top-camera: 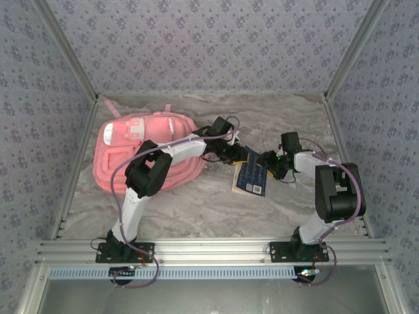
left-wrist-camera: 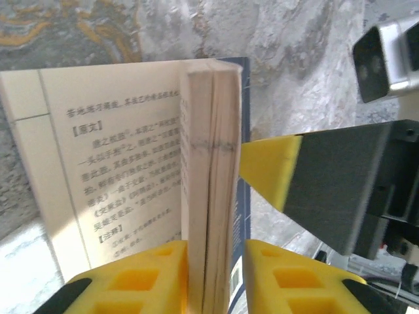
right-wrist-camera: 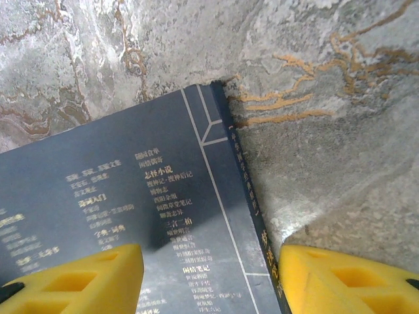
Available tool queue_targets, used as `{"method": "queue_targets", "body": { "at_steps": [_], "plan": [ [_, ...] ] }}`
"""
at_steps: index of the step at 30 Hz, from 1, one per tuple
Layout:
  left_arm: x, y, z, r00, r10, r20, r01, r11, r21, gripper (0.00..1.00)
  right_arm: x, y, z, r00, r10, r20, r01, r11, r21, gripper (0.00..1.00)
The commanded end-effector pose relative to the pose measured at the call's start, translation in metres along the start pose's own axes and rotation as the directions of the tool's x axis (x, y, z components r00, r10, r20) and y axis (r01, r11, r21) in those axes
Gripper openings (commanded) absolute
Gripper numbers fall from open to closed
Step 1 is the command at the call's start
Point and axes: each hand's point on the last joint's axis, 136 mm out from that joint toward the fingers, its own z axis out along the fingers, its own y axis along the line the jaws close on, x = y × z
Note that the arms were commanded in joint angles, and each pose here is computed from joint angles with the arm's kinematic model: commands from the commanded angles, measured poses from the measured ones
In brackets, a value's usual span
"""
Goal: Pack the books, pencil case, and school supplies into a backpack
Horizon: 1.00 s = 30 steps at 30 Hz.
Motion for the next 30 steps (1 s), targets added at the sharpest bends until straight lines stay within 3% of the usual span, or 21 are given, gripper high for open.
{"method": "queue_targets", "body": {
  "at_steps": [1, 4, 13, 19, 22, 30],
  "plan": [
    [0.0, -0.022, -0.007, 1.0, 0.026, 0.002, -0.026, 0.998, 0.065, 0.21, 0.021, 0.01, 0.028, 0.996, -0.032, -0.083, 0.027, 0.997, -0.068, 0.6],
    [0.001, -0.014, -0.002, 1.0, 0.023, -0.012, -0.023, 0.999, 0.04, 0.18, 0.022, 0.011, 0.025, 0.996, -0.033, -0.081, 0.028, 0.997, -0.068, 0.59],
    [0.002, 0.001, 0.001, 0.999, 0.038, -0.037, -0.039, 0.999, -0.032, 0.3, 0.02, 0.014, 0.021, 0.996, -0.043, -0.074, 0.037, 0.997, -0.074, 0.59],
    [0.004, 0.008, 0.009, 0.998, 0.024, -0.062, -0.026, 0.999, -0.034, 0.19, 0.019, 0.019, 0.021, 0.996, -0.047, -0.069, 0.041, 0.995, -0.088, 0.58],
    [0.005, 0.006, 0.008, 0.997, 0.027, -0.066, -0.028, 0.999, -0.023, 0.0, 0.022, 0.018, 0.02, 0.996, -0.046, -0.081, 0.039, 0.995, -0.088, 0.58],
    [-0.025, -0.028, -0.069, 0.993, 0.004, 0.118, -0.014, 0.997, 0.077, 0.0, -0.001, 0.031, -0.042, 0.983, -0.144, 0.111, 0.147, 0.989, -0.018, 0.72]
  ]
}}
